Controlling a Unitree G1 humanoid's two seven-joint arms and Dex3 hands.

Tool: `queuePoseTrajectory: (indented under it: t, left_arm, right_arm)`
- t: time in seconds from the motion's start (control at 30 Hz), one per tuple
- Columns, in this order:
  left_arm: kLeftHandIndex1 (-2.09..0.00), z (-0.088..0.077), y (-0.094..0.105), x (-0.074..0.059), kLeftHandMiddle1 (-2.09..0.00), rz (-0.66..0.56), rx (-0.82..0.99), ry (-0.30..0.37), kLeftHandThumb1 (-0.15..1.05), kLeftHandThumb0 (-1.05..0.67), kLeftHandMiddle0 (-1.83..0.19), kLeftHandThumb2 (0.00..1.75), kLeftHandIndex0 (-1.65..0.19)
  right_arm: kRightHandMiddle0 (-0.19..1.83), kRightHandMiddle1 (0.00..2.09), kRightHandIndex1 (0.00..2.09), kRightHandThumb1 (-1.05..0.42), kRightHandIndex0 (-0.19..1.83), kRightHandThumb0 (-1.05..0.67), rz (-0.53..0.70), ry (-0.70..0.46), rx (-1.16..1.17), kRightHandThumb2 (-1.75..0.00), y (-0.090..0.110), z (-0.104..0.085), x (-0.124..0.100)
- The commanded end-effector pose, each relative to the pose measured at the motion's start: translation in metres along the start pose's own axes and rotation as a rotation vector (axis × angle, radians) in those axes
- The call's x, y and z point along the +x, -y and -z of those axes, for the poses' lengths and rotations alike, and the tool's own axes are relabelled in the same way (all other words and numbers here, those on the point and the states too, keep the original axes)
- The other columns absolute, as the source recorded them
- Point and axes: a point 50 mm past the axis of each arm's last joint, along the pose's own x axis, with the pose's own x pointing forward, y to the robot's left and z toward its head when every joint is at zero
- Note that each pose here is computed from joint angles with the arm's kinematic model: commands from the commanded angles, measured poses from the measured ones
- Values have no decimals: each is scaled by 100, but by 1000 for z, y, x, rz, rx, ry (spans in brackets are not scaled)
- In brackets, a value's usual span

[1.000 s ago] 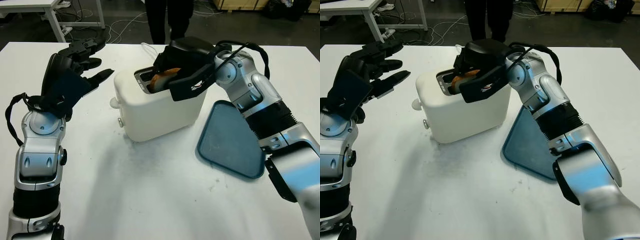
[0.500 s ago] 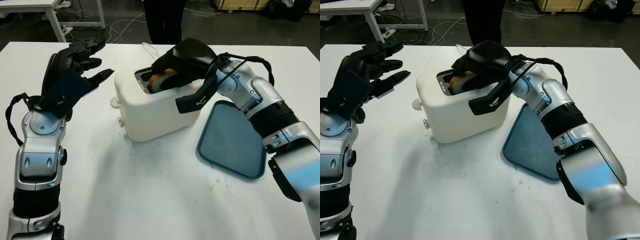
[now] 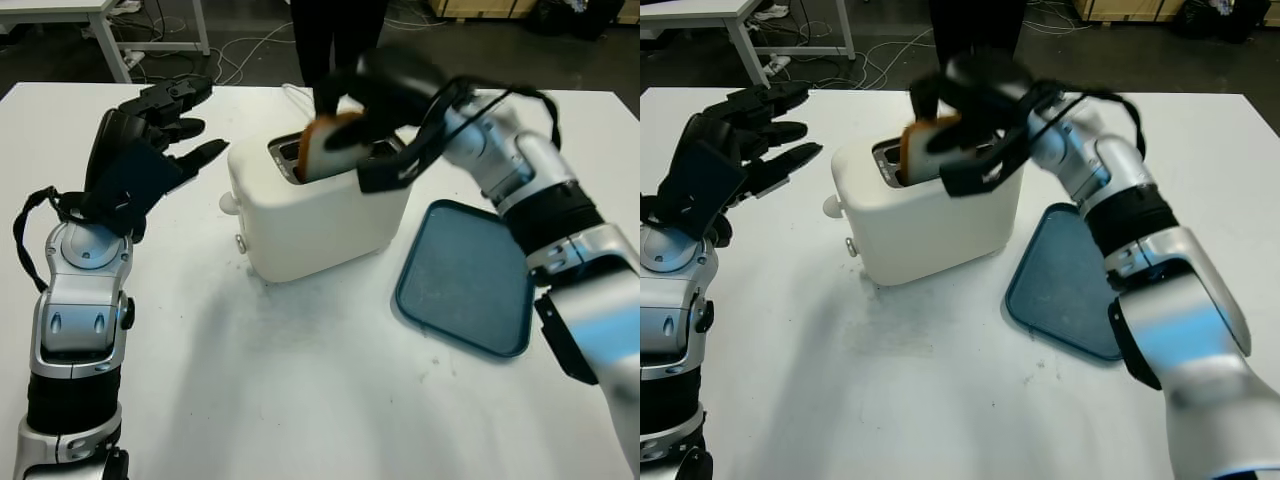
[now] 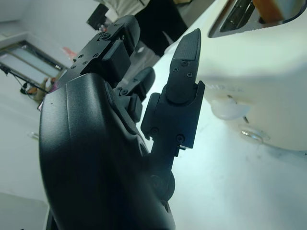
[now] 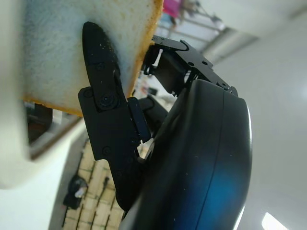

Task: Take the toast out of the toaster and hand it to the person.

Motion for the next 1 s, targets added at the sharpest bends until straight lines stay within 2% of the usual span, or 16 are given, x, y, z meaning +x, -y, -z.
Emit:
queuePoseTrajectory:
  t: [0.0, 0.17, 0.47, 0.7, 0.97]
  left_arm:
    - [-2, -3, -1, 1, -60, -2, 2, 20, 92, -37, -39, 7, -59]
    - [-2, -3, -1, 1, -62, -8, 6, 17, 92, -37, -38, 7, -60]
    - [-2, -3, -2, 0, -62, -12, 12, 11, 92, -37, -36, 9, -59]
    - [-1, -2, -3, 0, -61, -14, 5, 8, 92, -37, -36, 8, -59]
    - [-1, -2, -3, -1, -60, -18, 11, 4, 92, -37, -36, 8, -59]
  right_arm:
    - [84, 175, 175, -92, 111, -53, 52, -31, 0, -32, 14, 4, 2]
    - [82, 175, 175, -92, 109, -54, 75, -76, 11, -38, 23, 11, 3]
    - [80, 175, 175, -92, 107, -51, 109, -151, 54, -40, 28, 26, 4]
    - [76, 175, 175, -92, 104, -47, 147, -294, 240, -41, 30, 52, -1]
    - [77, 175, 175, -92, 104, -43, 284, -455, 370, -42, 35, 84, -24]
